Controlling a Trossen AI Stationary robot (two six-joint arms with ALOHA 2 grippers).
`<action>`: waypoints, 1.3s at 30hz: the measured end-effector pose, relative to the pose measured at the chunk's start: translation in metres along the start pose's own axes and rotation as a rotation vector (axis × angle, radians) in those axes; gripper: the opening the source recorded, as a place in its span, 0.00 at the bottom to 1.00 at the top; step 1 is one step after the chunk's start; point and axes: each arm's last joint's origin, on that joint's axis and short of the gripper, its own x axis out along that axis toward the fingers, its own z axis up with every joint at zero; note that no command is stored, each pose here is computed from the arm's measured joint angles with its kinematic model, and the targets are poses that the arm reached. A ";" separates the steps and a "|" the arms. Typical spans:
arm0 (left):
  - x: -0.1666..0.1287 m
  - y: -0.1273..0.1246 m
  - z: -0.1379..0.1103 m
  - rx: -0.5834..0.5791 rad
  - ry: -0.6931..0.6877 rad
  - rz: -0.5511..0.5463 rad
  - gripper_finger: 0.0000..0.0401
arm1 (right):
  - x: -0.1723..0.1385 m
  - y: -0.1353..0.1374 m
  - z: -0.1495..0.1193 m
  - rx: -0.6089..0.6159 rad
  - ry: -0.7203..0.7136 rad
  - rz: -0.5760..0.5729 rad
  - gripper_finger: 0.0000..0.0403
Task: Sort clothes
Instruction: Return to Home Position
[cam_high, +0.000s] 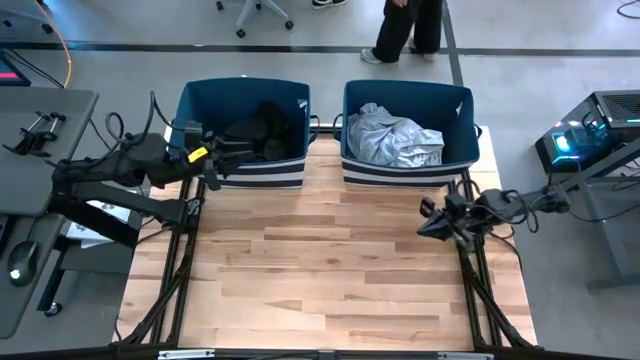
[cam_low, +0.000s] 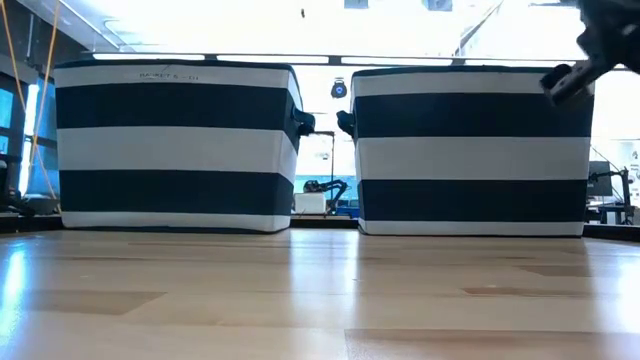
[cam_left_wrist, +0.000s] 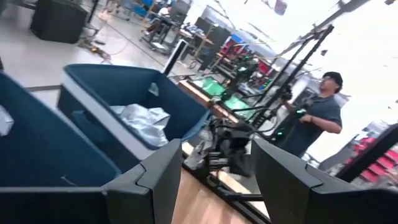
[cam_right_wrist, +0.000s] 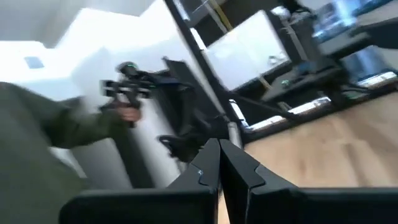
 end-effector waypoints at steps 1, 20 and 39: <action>0.001 -0.001 0.000 -0.003 -0.001 -0.013 0.45 | 0.000 -0.001 0.001 -0.015 -0.002 -0.021 0.00; 0.009 -0.007 0.000 0.108 0.004 -0.102 0.45 | -0.008 -0.036 -0.003 -0.297 0.043 -0.564 0.00; -0.069 0.058 -0.050 0.268 0.031 -0.272 0.11 | -0.007 -0.036 -0.003 -0.297 0.042 -0.560 0.00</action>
